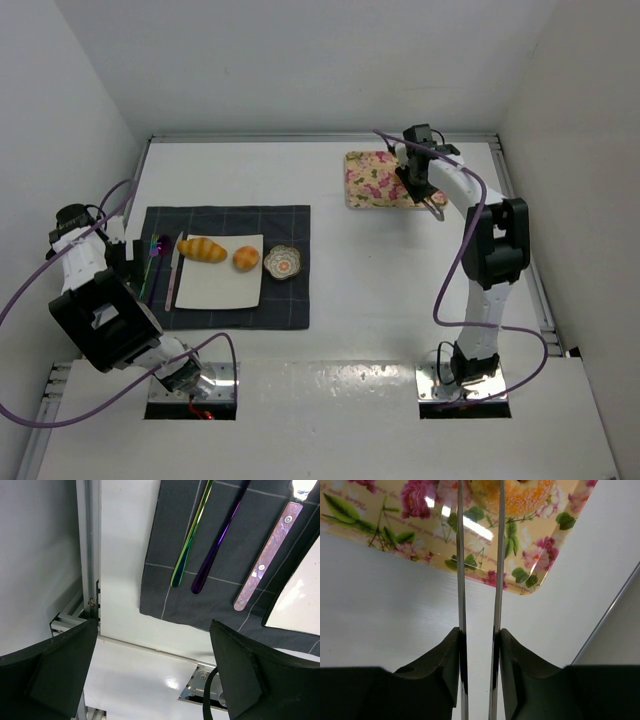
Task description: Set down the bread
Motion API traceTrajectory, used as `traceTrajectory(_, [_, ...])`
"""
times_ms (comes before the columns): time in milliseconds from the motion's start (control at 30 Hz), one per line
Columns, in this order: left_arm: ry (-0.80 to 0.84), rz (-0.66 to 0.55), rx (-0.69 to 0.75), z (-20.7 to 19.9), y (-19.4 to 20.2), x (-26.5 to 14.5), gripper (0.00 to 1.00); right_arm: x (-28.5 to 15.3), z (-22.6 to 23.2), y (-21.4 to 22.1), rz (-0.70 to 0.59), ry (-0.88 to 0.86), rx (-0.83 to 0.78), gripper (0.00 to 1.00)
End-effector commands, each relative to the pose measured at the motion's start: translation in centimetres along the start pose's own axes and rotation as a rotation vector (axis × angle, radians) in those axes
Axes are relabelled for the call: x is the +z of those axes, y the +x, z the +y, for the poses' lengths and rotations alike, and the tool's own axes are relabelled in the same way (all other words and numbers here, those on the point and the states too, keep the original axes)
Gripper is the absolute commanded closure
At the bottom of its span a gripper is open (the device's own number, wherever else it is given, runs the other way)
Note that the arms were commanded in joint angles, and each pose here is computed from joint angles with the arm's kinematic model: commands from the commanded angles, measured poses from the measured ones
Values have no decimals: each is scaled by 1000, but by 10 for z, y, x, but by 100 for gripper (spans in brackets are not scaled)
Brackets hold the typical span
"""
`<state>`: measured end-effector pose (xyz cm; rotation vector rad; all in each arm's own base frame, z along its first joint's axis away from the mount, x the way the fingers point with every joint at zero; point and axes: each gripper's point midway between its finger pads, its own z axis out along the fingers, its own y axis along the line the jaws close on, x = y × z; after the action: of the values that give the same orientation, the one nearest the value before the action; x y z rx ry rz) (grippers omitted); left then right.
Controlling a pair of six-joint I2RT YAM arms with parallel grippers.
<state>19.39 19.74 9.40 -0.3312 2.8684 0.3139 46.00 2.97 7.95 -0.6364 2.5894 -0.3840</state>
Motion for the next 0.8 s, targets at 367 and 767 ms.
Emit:
traceTrajectory(367, [-14, -31, -21, 7, -8, -7, 0, -60, -17, -53, -226, -21, 108, 97])
traceTrajectory(767, [-2, -47, -21, 4, -10, -9, 0, -134, 45, -63, -385, -95, 7, 97])
